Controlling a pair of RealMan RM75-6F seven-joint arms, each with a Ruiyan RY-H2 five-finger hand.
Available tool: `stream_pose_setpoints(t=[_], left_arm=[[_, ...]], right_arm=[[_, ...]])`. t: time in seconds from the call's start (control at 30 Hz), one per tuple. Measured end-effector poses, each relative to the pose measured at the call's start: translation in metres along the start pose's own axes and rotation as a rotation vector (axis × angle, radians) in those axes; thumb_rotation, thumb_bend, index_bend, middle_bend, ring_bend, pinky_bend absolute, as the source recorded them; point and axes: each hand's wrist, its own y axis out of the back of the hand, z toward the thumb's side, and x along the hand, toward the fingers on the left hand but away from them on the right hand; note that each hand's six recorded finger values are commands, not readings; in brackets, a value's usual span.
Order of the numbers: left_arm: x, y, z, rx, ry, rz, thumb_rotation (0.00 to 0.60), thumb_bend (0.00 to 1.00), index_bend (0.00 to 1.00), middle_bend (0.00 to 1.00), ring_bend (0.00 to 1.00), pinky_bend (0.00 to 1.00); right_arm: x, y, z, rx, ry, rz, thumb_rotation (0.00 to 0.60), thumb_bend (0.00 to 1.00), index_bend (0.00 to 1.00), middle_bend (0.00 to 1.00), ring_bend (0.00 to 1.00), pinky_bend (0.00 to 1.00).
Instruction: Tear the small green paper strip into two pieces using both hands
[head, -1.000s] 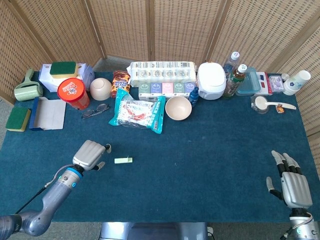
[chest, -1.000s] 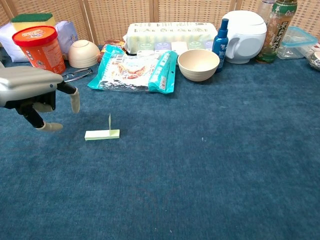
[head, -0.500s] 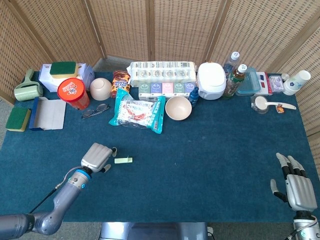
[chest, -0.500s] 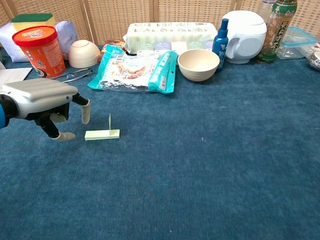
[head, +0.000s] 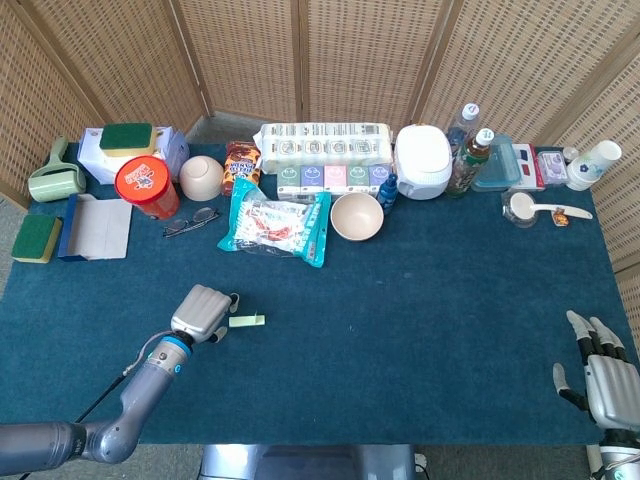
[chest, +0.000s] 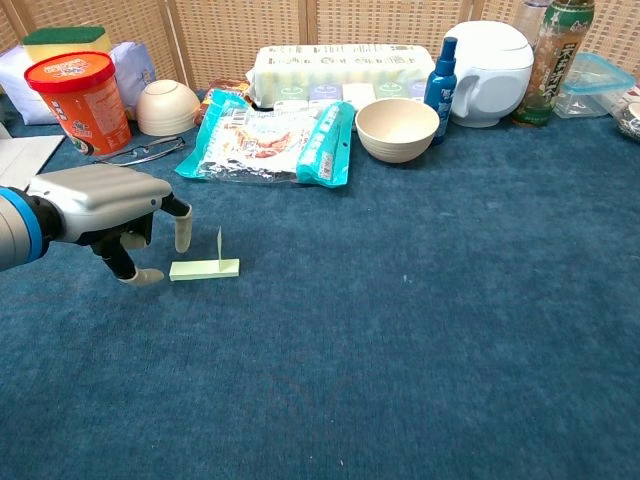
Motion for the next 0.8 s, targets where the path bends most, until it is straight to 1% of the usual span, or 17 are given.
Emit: stream_pose_setpoints(t=[0.8], left_arm=[[0.007, -0.0003, 0.0105, -0.001, -0.001, -0.014, 0.6, 0.27, 0.41, 1.0, 1.0, 1.0]], right_arm=[[0.0035, 0.0007, -0.0072, -0.003, -0.018, -0.003, 0.6, 0.5, 0.03, 0.14, 0.03, 0.11]])
